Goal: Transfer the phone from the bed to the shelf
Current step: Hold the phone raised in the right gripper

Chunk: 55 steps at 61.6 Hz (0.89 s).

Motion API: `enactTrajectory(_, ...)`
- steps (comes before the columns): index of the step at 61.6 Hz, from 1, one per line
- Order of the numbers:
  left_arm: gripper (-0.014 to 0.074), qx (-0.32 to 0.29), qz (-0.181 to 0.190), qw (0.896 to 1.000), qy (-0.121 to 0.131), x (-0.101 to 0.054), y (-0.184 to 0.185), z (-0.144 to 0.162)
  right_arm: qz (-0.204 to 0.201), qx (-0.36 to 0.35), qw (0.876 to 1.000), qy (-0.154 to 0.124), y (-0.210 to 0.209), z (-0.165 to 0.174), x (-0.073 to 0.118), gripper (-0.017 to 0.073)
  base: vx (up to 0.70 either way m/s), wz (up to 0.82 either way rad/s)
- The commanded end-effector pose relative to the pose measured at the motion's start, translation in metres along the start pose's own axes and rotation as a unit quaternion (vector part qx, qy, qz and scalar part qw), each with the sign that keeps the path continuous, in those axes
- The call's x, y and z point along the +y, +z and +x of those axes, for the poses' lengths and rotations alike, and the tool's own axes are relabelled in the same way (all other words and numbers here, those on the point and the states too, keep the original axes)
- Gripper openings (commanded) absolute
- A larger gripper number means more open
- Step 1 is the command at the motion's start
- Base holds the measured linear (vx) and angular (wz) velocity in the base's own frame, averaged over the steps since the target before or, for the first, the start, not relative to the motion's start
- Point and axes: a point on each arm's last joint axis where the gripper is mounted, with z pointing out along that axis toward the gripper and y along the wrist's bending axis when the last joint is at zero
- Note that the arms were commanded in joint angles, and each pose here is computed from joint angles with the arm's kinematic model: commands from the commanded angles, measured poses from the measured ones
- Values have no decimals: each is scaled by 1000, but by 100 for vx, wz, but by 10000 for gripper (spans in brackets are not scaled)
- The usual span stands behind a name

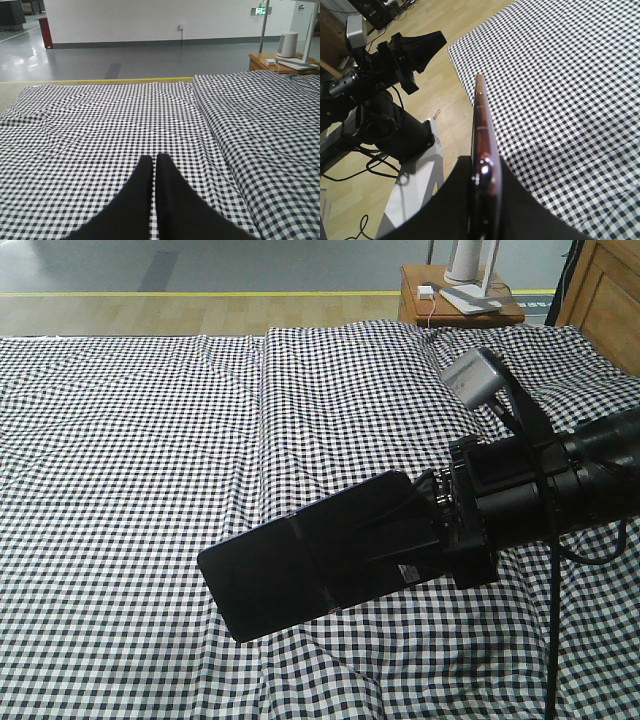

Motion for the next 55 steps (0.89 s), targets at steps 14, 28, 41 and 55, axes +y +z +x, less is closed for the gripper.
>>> enactTrajectory(14,1,-34,-2,999,-5,0,0,-4,-48,-32,998,-15,-9,-11,21,-2,0,0)
enactTrajectory(28,1,-34,-2,999,-5,0,0,-4,-48,-32,998,-15,-9,-11,21,-2,0,0)
enactTrajectory(41,1,-34,-2,999,-5,0,0,-4,-48,-32,998,-15,-9,-11,21,-2,0,0)
enactTrajectory(55,1,-34,-2,999,-5,0,0,-4,-48,-32,998,-15,-9,-11,21,-2,0,0)
